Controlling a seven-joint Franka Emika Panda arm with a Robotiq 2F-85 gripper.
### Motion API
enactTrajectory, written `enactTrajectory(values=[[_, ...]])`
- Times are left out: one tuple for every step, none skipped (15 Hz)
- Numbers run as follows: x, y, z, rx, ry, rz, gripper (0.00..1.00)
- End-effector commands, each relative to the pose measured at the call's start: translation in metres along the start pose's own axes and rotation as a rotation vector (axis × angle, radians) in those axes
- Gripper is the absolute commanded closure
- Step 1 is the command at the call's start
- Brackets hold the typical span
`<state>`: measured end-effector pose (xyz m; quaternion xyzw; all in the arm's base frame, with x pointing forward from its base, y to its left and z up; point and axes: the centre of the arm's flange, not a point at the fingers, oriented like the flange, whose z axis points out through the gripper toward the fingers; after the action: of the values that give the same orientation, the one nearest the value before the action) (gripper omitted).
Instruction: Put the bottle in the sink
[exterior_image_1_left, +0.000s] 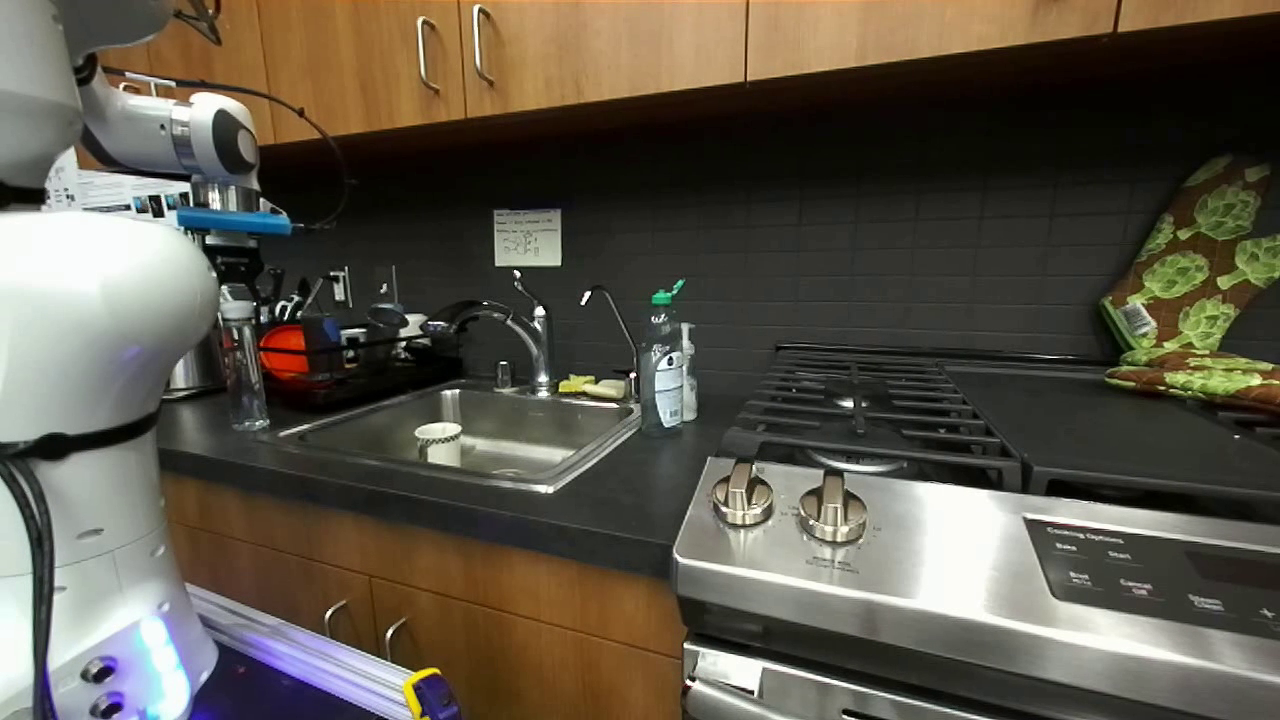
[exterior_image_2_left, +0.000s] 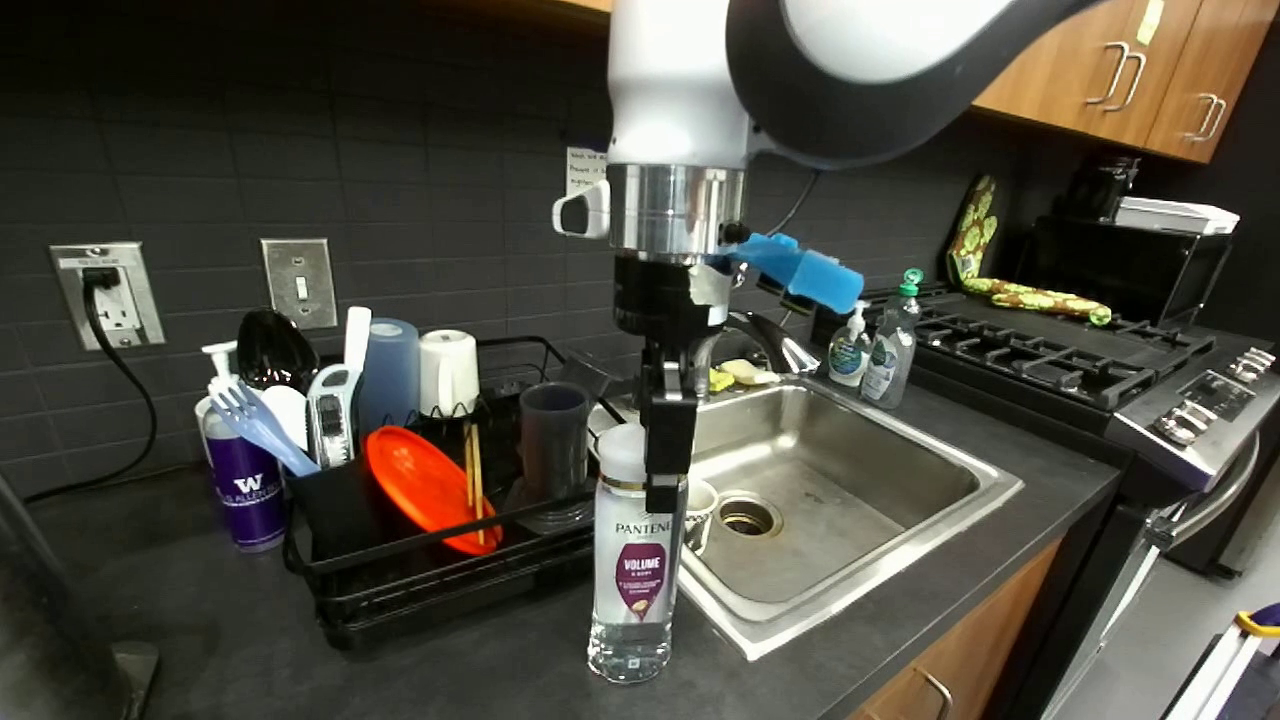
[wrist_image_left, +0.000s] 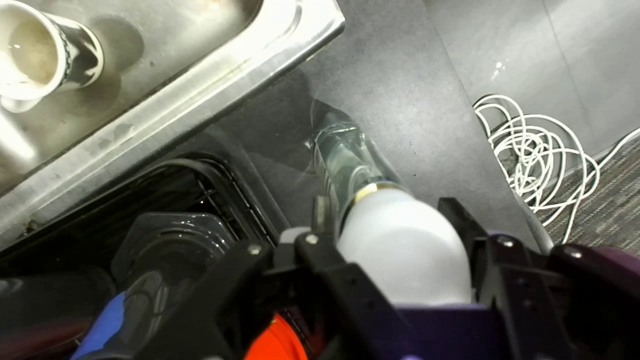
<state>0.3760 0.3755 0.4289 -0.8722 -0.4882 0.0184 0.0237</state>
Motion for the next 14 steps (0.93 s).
enactTrajectory(values=[[0.003,-0.004,-0.002,0.004,-0.006,-0.018,0.71],[0.001,-0.005,-0.003,0.003,-0.006,-0.018,0.71],[-0.002,-0.007,-0.005,-0.001,-0.01,-0.02,0.71],[-0.004,-0.008,-0.008,-0.005,-0.014,-0.02,0.71],[-0.009,-0.008,-0.011,-0.007,-0.019,-0.017,0.71],[-0.014,-0.008,-0.013,-0.009,-0.026,-0.011,0.71],[-0.019,-0.008,-0.014,-0.009,-0.033,-0.004,0.71],[-0.025,-0.007,-0.015,-0.004,-0.035,0.001,0.71],[-0.029,-0.008,-0.016,-0.007,-0.04,0.006,0.71],[-0.034,-0.009,-0.018,-0.011,-0.046,0.011,0.71],[-0.04,-0.01,-0.02,-0.019,-0.047,0.02,0.71],[-0.045,-0.01,-0.021,-0.026,-0.047,0.029,0.71],[-0.051,-0.01,-0.023,-0.031,-0.046,0.037,0.71],[-0.056,-0.01,-0.025,-0.039,-0.044,0.046,0.71]])
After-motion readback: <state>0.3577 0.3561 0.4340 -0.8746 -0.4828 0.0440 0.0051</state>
